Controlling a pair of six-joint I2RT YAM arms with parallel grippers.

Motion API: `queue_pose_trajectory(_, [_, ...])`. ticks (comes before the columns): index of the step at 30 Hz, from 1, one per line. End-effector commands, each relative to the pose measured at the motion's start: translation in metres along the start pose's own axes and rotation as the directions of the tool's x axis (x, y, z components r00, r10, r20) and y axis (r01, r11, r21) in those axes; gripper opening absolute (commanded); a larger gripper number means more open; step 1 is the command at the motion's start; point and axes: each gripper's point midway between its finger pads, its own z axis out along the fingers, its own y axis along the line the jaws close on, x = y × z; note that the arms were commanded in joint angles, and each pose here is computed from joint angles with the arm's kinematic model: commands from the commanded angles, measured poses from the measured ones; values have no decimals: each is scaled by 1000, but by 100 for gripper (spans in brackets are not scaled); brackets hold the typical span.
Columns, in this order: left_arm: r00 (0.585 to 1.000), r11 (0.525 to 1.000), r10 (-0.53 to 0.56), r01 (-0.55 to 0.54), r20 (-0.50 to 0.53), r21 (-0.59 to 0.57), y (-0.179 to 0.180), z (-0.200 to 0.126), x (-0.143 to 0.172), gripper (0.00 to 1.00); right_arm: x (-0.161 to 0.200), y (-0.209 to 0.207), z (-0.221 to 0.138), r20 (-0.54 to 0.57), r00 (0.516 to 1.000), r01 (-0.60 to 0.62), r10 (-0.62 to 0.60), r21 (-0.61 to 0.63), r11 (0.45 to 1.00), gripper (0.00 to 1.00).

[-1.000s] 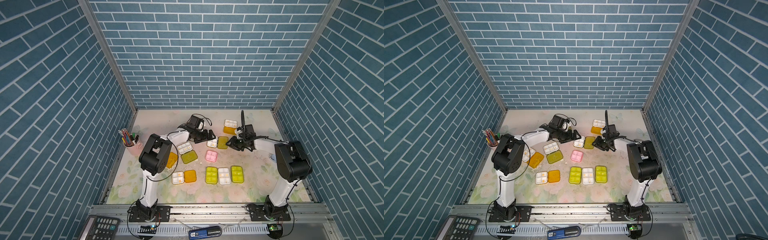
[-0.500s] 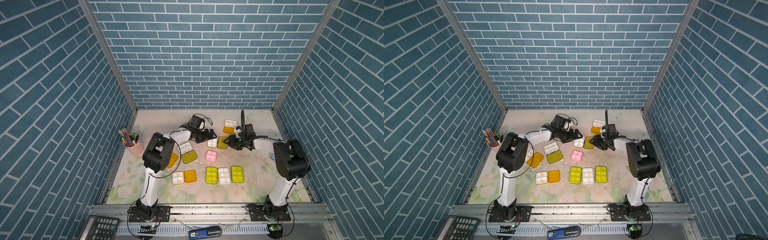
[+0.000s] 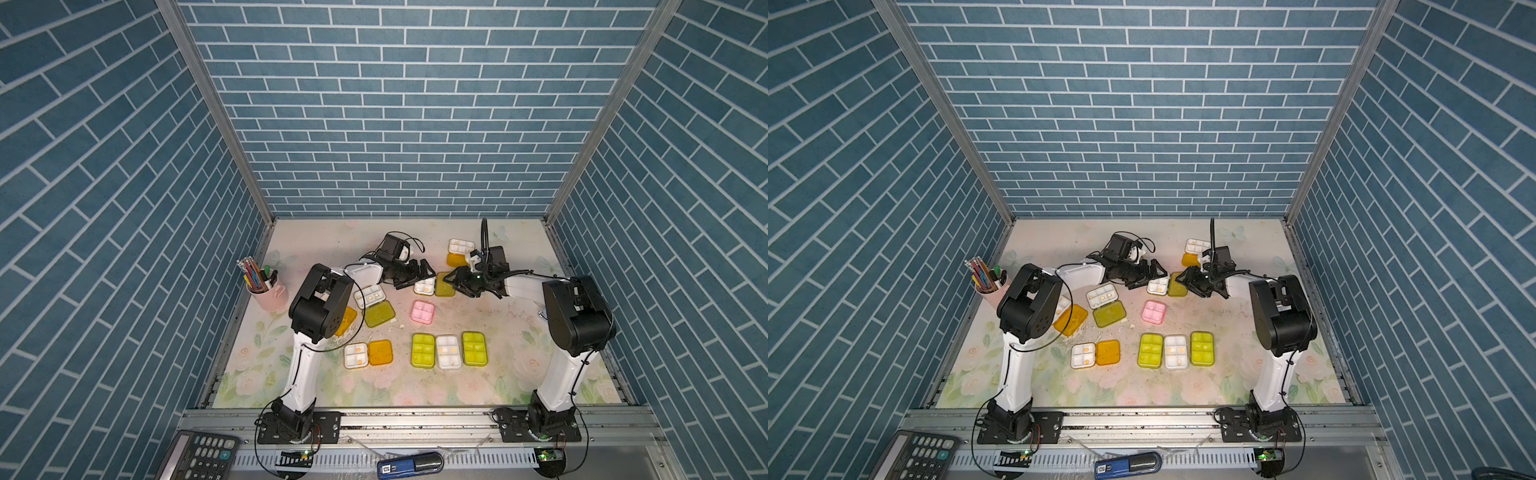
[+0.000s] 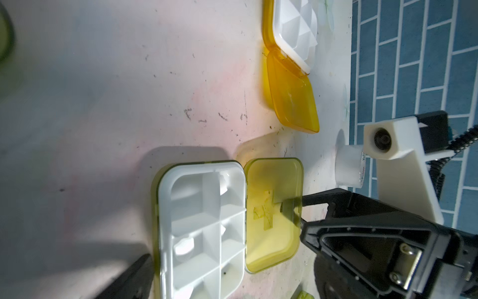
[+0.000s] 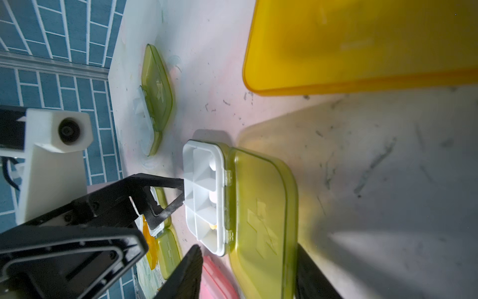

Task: Close pillboxes
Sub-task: Close the lid on the pillbox.

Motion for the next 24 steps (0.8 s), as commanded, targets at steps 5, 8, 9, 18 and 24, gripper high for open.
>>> queue_pose_trajectory(5, [999,997,-32,31,10,66,-14,2,5,97,-16,35,-19,60,998,21,-18,-47,999,55])
queue_pose_trajectory(8, [999,995,-42,39,31,94,-20,0,4,97,-18,40,-21,68,997,22,-18,-54,998,55])
queue_pose_trajectory(9, [998,994,-50,46,34,101,-20,0,4,97,-19,42,-21,70,997,24,-20,-57,998,54])
queue_pose_trajectory(18, [993,987,-95,84,77,134,-24,-7,7,96,-21,51,-17,72,997,6,-2,-55,998,51])
queue_pose_trajectory(24, [992,989,-52,36,113,142,-41,-24,-5,96,-16,52,-10,63,998,30,-30,1,1000,51])
